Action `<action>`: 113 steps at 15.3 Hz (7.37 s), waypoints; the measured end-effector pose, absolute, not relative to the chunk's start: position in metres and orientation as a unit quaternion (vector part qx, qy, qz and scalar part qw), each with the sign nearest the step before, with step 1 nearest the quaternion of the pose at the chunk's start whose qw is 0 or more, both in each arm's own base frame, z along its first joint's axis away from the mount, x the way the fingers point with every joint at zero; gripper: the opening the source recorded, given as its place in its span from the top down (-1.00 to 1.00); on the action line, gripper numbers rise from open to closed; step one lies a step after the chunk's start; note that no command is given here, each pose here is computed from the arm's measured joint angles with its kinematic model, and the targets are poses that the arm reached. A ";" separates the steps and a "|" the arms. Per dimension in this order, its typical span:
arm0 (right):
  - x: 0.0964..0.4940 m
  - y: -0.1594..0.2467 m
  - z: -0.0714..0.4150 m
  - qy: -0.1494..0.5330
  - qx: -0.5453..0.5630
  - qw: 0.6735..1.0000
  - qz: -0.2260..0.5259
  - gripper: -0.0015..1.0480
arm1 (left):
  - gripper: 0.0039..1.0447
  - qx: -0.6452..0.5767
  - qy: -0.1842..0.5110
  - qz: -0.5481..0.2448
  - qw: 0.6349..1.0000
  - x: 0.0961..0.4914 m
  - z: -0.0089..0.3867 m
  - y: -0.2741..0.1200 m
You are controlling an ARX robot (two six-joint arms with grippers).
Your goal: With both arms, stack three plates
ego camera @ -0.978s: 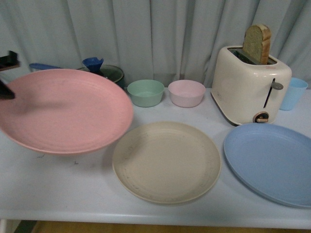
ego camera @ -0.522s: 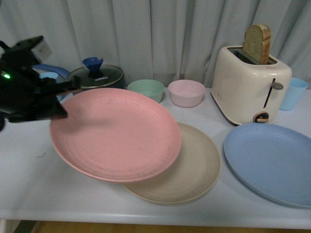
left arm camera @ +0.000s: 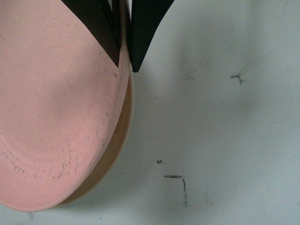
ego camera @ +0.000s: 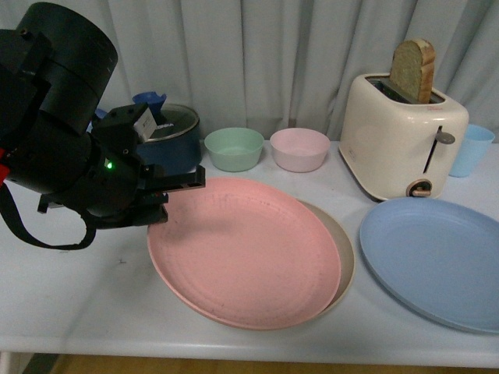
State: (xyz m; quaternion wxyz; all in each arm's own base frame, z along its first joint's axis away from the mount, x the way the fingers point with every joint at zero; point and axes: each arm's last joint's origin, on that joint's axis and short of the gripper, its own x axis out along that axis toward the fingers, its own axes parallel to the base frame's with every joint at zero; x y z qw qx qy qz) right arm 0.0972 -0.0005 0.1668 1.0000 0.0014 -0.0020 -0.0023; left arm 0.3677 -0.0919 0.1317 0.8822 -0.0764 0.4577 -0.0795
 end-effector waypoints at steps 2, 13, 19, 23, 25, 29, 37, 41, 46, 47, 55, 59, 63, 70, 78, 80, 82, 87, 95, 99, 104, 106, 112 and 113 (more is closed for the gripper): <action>0.097 0.000 0.167 -0.002 0.001 1.000 -0.002 -0.87 | 0.96 -0.071 0.466 -0.081 0.878 0.388 0.114 -0.102; 0.097 0.000 0.167 -0.002 0.001 1.000 -0.002 -0.87 | 0.72 -0.012 -0.026 0.001 1.000 0.264 0.175 -0.030; 0.097 0.000 0.167 -0.002 0.001 1.000 -0.002 -0.87 | 0.97 -0.008 0.000 0.001 1.000 0.210 0.165 -0.014; 0.097 0.000 0.167 -0.002 0.001 1.000 -0.002 -0.87 | 0.97 -0.007 0.016 0.003 1.000 0.185 0.160 0.000; 0.097 0.000 0.167 -0.002 0.001 1.000 -0.002 -0.87 | 0.97 -0.007 0.006 0.003 1.000 0.174 0.163 0.000; 0.097 0.000 0.167 -0.002 0.001 1.000 -0.002 -0.87 | 0.97 -0.007 0.006 0.000 1.000 0.153 0.163 0.000; 0.097 0.000 0.167 -0.002 0.001 1.000 -0.002 -0.87 | 0.97 -0.007 -0.006 0.000 1.000 0.118 0.170 0.000; 0.097 0.000 0.167 -0.002 0.001 1.000 -0.002 -0.87 | 0.97 -0.007 -0.006 0.000 1.000 0.116 0.170 0.000; 0.097 0.000 0.167 -0.002 0.001 1.000 -0.002 -0.87 | 0.97 -0.007 -0.005 0.000 1.000 0.110 0.170 0.000; 0.097 0.000 0.167 -0.002 0.001 1.000 -0.002 -0.87 | 0.97 -0.007 -0.005 0.000 1.000 0.109 0.170 0.000; 0.097 -0.001 0.165 0.106 -0.024 0.994 -0.026 -0.87 | 0.22 -0.007 0.000 0.000 1.000 0.098 0.166 0.000; 0.167 -0.050 0.168 0.275 -0.072 0.955 -0.082 -0.87 | -0.82 -0.007 0.000 0.000 1.000 0.098 0.167 0.000; 0.224 -0.084 0.163 0.273 -0.083 0.954 -0.098 -0.87 | -0.88 -0.007 0.000 0.000 1.000 0.098 0.167 0.000; 0.337 -0.094 0.101 0.314 -0.050 0.948 -0.001 -0.87 | -0.88 -0.007 0.000 0.000 1.000 0.098 0.167 0.000; 0.389 -0.083 0.036 0.373 0.029 0.928 -0.001 -0.52 | -0.88 -0.007 0.000 0.000 1.000 0.098 0.166 0.000; 0.391 -0.083 0.035 0.372 0.030 0.928 -0.005 -0.20 | -0.88 -0.007 0.000 0.000 1.000 0.098 0.167 0.000; 0.390 -0.083 0.034 0.370 0.030 0.928 -0.007 0.11 | -0.88 -0.007 0.000 0.000 1.000 0.098 0.167 0.000; 0.361 -0.093 0.040 0.365 0.063 0.929 -0.007 0.85 | -0.88 -0.007 0.000 0.000 1.000 0.098 0.167 0.000; 0.289 -0.119 0.104 0.329 0.105 0.938 -0.027 0.94 | -0.88 -0.007 0.000 0.000 1.000 0.098 0.167 0.000; 0.311 -0.027 0.151 0.256 0.111 0.955 0.100 0.94 | -0.88 -0.007 0.000 0.000 1.000 0.098 0.167 0.000; 0.365 0.085 0.112 0.324 0.160 0.922 0.137 0.94 | -0.88 -0.007 0.000 0.000 1.000 0.098 0.167 0.000; 0.374 0.093 0.105 0.332 0.172 0.919 0.125 0.94 | -0.88 -0.007 0.000 0.000 1.000 0.098 0.167 0.000; 0.385 0.108 0.095 0.346 0.173 0.915 0.117 0.94 | -0.88 -0.007 0.000 0.000 1.000 0.098 0.167 0.000; 0.385 0.107 0.090 0.351 0.171 0.914 0.111 0.94 | -0.88 -0.007 0.000 0.000 1.000 0.098 0.167 0.000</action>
